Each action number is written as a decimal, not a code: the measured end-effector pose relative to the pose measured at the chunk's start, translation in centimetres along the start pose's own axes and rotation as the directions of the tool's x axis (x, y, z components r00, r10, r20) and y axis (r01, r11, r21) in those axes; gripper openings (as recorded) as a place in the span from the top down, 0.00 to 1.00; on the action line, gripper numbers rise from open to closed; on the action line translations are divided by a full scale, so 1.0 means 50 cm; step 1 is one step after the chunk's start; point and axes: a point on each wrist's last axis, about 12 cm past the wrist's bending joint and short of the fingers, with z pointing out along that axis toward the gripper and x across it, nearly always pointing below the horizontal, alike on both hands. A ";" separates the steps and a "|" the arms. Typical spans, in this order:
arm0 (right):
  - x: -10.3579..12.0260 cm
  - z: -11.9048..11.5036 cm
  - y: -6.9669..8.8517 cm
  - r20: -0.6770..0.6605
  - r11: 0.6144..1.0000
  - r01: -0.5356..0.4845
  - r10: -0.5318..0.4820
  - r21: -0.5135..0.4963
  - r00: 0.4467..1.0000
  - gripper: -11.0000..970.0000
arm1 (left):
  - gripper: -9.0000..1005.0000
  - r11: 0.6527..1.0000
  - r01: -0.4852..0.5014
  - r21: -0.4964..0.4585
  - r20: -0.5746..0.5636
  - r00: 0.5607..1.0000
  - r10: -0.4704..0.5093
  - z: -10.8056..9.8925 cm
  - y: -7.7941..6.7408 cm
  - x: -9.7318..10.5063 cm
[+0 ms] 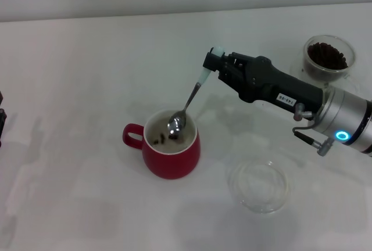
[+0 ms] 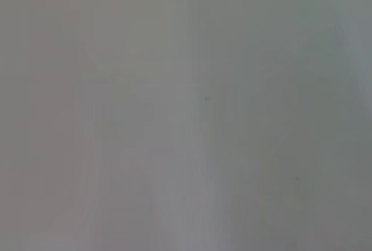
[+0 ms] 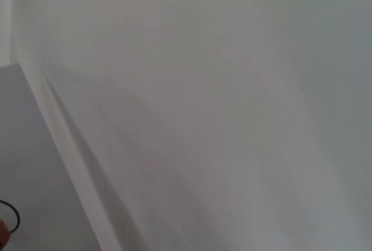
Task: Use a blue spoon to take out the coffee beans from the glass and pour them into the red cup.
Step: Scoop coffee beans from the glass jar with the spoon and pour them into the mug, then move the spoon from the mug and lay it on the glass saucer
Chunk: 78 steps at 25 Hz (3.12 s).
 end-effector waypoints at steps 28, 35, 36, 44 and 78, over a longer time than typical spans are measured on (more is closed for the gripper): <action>-0.030 -0.243 0.004 0.090 0.966 -0.201 0.188 0.163 0.978 0.80 | 0.49 1.000 -0.003 0.008 0.022 1.000 0.002 0.013 0.001 -0.006; -0.002 -0.284 0.023 0.091 0.948 -0.236 0.221 0.215 0.971 0.80 | 0.49 1.000 -0.003 0.011 0.029 1.000 0.002 0.017 0.001 -0.008; 0.001 -0.286 0.025 0.089 0.946 -0.240 0.225 0.217 0.970 0.80 | 0.49 1.000 -0.003 0.012 0.030 1.000 0.002 0.018 0.001 -0.008; 0.035 -0.280 0.030 0.050 0.932 -0.265 0.261 0.245 0.964 0.80 | 0.49 1.000 -0.006 0.031 0.034 0.999 0.005 0.028 -0.004 -0.010; 0.076 -0.265 0.025 -0.046 0.909 -0.292 0.319 0.298 0.946 0.80 | 0.49 1.000 -0.004 0.030 0.023 1.000 0.003 0.024 -0.005 -0.007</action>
